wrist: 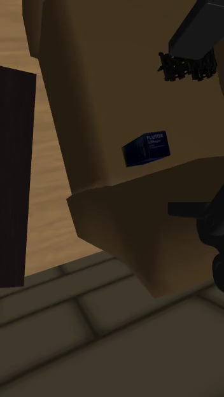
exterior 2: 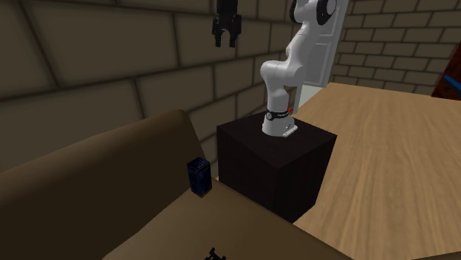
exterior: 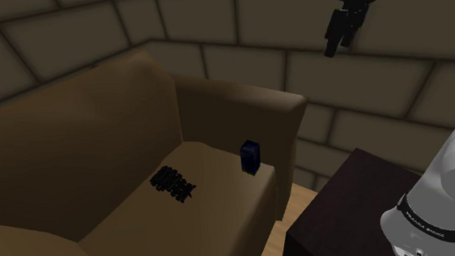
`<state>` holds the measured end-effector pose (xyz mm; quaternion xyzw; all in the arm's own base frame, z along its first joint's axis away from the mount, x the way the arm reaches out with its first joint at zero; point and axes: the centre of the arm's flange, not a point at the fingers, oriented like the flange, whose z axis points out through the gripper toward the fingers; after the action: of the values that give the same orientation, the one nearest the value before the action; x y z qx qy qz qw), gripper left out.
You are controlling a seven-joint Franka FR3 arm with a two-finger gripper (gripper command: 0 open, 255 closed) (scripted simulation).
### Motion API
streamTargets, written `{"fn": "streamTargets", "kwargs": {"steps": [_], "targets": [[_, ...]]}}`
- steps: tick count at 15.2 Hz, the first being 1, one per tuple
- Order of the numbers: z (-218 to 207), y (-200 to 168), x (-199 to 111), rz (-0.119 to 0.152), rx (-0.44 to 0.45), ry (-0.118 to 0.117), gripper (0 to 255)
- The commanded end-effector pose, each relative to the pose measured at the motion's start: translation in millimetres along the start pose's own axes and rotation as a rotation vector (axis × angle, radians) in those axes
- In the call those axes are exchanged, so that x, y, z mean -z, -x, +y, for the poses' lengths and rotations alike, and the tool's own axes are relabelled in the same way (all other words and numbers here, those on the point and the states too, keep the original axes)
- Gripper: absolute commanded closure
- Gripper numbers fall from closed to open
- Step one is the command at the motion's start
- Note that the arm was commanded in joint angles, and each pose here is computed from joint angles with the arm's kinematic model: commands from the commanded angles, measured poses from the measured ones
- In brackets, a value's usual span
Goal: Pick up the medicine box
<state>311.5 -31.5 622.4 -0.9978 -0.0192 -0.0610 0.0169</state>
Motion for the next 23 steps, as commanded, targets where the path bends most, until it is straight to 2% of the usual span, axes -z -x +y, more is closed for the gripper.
{"fn": "streamTargets", "kwargs": {"steps": [1, 23], "targets": [[0.0, 0.0, 0.0, 0.000, 0.000, 0.000, 0], [-70.4, -125.1, -254.0, -0.017, -0.061, 0.006, 0]]}}
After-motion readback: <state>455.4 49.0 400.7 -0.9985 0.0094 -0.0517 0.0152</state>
